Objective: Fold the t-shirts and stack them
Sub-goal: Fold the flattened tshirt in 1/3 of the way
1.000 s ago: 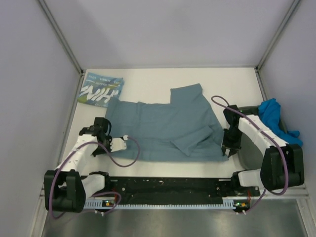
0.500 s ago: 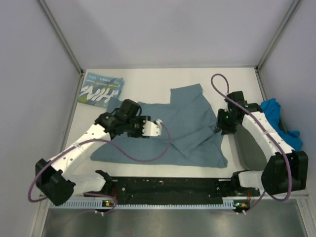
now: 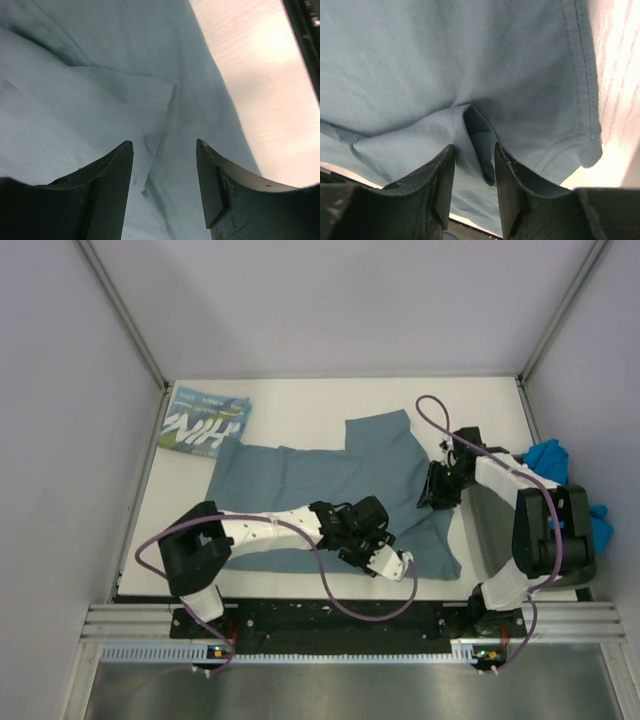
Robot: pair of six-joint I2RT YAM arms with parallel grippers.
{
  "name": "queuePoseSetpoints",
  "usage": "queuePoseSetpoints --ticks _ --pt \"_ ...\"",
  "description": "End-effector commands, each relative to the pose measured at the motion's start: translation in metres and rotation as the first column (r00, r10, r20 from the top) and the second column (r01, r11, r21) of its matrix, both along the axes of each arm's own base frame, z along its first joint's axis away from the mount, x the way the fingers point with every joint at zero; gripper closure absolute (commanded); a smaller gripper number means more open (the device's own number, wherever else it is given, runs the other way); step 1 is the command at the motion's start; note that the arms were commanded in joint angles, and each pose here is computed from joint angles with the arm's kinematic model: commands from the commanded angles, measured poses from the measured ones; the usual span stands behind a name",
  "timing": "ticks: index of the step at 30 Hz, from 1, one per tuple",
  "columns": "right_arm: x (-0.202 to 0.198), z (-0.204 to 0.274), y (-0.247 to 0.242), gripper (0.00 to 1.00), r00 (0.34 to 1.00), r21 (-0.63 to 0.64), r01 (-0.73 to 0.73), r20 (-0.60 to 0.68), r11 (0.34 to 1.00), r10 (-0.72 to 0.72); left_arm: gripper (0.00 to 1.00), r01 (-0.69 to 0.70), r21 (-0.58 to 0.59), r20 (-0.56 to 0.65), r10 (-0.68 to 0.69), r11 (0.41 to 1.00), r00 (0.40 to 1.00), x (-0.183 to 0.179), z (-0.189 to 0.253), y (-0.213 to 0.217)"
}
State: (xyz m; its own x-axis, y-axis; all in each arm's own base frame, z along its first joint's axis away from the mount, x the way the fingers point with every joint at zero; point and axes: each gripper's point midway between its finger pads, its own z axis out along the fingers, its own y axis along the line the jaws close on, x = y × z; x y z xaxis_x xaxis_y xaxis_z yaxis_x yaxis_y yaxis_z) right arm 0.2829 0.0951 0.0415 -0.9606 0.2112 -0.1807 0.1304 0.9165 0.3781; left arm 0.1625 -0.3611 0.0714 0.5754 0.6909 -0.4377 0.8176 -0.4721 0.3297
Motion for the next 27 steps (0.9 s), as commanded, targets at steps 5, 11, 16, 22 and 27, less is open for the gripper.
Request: queuePoseSetpoints --ticks 5,11,16,22,27 --pt "0.011 0.006 0.009 0.77 0.997 0.051 -0.029 0.073 0.998 0.025 0.45 -0.006 -0.024 0.107 0.009 1.0 0.994 0.025 -0.015 -0.037" --pt "0.004 0.008 0.011 0.99 0.997 0.072 -0.046 0.058 0.996 0.041 1.0 -0.165 -0.059 0.203 0.173 0.985 0.964 0.052 -0.001 -0.04" --pt "0.012 0.027 0.016 1.0 0.995 0.101 -0.054 0.088 0.993 0.045 1.0 -0.276 -0.169 0.159 0.302 0.946 0.94 0.059 0.018 -0.033" --pt "0.033 0.03 0.012 1.0 0.997 0.097 0.004 0.077 0.995 -0.012 1.0 -0.499 -0.28 -0.075 0.5 0.82 0.863 0.095 0.033 -0.02" --pt "0.048 0.018 0.014 1.0 0.999 0.101 0.016 0.033 0.995 -0.02 0.94 -0.634 -0.257 -0.249 0.583 0.73 0.773 0.117 0.026 -0.011"
